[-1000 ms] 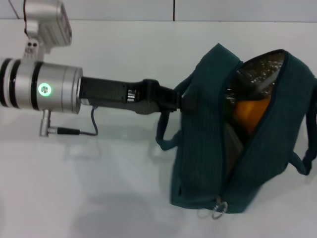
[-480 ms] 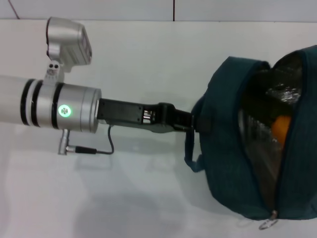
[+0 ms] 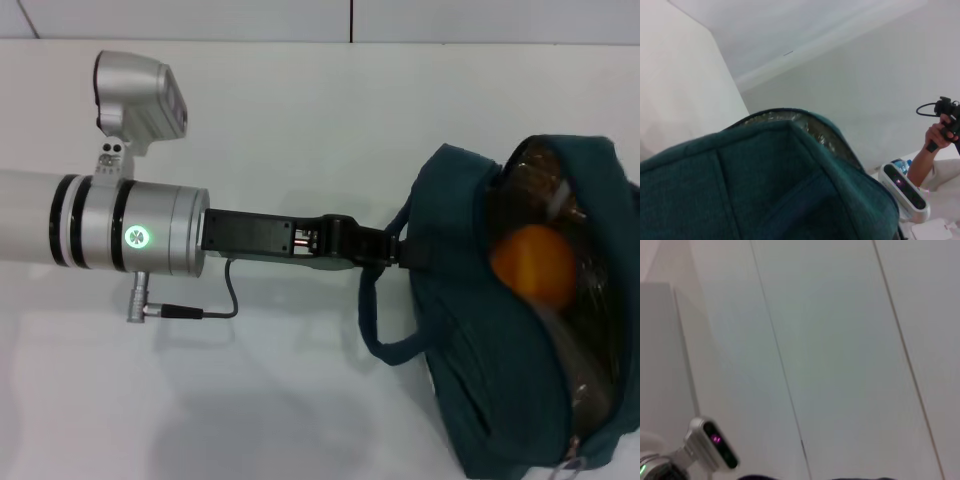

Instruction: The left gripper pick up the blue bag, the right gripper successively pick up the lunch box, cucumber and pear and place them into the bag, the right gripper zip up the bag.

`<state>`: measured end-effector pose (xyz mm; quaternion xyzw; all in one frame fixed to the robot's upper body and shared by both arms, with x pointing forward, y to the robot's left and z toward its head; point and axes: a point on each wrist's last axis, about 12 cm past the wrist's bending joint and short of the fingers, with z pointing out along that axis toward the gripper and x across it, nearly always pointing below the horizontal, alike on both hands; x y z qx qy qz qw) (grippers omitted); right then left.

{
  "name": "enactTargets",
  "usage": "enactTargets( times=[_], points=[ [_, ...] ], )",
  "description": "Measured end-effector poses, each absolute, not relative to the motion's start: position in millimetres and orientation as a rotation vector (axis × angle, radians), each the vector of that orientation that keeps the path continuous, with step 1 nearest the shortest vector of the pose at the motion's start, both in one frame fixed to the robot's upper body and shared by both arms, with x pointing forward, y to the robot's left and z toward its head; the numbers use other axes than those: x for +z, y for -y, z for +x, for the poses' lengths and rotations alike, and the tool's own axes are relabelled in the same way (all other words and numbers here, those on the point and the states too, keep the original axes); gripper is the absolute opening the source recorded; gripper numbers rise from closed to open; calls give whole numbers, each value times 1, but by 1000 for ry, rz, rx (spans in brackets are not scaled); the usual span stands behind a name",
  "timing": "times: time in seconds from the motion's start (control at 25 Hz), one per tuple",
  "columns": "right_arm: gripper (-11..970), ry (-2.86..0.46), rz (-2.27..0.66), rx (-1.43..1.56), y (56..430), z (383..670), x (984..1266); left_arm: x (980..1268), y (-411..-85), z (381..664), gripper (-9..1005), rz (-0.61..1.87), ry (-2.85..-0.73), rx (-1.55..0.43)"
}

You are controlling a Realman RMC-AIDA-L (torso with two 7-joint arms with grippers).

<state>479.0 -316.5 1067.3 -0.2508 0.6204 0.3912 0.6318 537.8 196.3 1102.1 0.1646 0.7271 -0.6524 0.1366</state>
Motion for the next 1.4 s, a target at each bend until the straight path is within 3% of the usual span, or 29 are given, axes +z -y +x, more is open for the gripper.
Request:
enactTargets(
  times=[0.56, 1.0, 1.2, 1.4],
  points=[
    [83, -1407, -536, 910, 318, 479, 1069, 1100, -200, 545, 67, 463, -2088, -1791],
    [201, -1331, -496, 907, 328, 472, 1078, 1099, -205, 554, 67, 433, -2078, -1701],
    [400, -1256, -515, 951, 331, 463, 1086, 1102, -216, 558, 67, 397, -2053, -1666],
    [457, -1105, -609, 1079, 327, 443, 1099, 1101, -227, 558, 67, 356, -2025, -1639]
  ],
)
